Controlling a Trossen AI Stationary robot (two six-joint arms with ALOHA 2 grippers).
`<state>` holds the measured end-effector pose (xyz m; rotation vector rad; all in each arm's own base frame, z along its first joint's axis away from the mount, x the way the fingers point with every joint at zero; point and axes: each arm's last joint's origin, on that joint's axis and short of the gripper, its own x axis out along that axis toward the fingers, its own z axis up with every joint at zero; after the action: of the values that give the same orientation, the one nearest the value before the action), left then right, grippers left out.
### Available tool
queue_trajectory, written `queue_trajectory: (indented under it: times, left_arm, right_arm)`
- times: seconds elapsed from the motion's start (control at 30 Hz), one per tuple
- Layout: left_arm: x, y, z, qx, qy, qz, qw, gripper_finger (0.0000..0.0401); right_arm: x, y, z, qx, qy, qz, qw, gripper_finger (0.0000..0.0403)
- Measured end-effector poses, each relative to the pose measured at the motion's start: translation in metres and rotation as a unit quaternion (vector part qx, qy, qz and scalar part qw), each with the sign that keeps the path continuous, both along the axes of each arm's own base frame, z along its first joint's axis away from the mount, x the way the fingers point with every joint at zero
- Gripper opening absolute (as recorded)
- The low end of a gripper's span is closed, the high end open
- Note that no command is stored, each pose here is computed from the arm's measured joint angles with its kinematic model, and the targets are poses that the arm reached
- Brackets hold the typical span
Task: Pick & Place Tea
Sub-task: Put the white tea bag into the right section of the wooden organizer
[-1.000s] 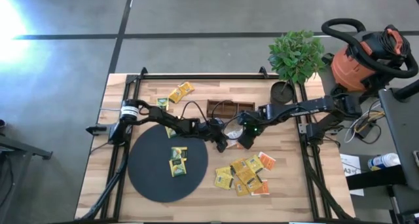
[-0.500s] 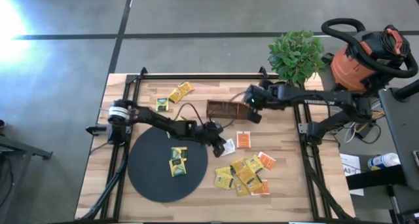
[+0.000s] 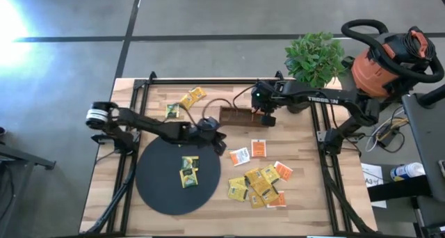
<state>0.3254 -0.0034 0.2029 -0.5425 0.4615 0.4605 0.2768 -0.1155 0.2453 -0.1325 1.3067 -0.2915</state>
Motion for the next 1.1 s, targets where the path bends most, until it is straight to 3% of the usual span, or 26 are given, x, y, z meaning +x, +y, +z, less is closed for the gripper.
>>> queue_trajectory:
  times: [0.47, 0.9, 1.1]
  left_arm:
    - [-0.053, 0.007, 0.012, 0.021, -0.039, 0.075, 0.996, 0.0000]
    - [-0.059, 0.008, 0.014, 0.016, -0.051, 0.087, 0.995, 0.0000]
    - [-0.059, 0.008, 0.014, 0.017, -0.051, 0.087, 0.995, 0.0000]
  right_arm:
    - [0.005, -0.006, -0.028, 0.004, 0.039, 0.028, 0.999, 0.0008]
    - [0.008, -0.020, -0.038, -0.015, 0.051, -0.008, 0.999, 0.0010]
    - [0.008, -0.020, -0.039, -0.013, 0.052, 0.002, 0.999, 0.0037]
